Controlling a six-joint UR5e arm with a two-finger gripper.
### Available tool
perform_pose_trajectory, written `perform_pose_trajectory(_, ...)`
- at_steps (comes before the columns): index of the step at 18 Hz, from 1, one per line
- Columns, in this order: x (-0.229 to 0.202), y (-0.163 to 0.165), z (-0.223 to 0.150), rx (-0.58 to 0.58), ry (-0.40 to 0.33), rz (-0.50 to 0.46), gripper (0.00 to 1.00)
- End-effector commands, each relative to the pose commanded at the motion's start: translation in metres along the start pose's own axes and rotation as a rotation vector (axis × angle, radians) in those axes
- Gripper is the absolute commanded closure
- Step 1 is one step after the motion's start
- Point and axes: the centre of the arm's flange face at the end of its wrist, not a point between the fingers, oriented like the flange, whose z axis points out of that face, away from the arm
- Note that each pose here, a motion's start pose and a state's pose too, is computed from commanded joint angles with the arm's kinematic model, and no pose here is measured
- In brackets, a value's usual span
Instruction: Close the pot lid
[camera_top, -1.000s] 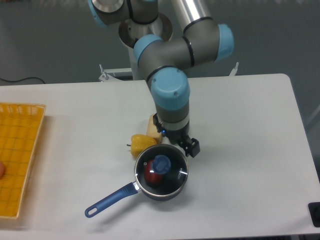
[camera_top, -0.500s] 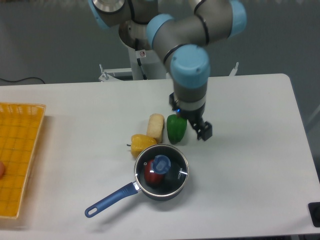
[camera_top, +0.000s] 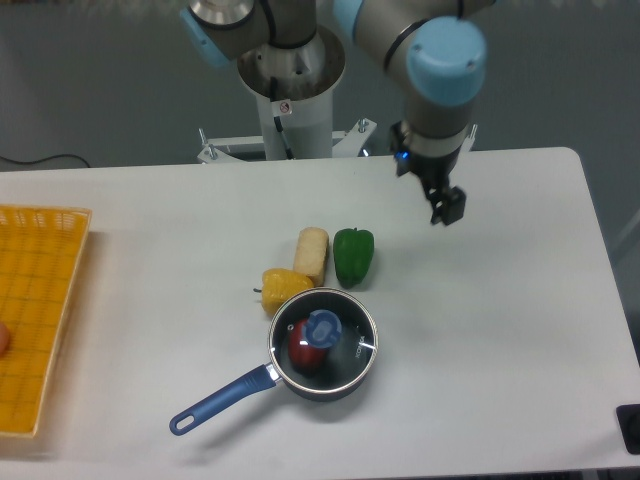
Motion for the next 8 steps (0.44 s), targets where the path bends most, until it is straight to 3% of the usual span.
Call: perform_pose_trajectory(8, 0.011, 0.032, -0.007, 0.066, -0.018, -0.007, 0.00)
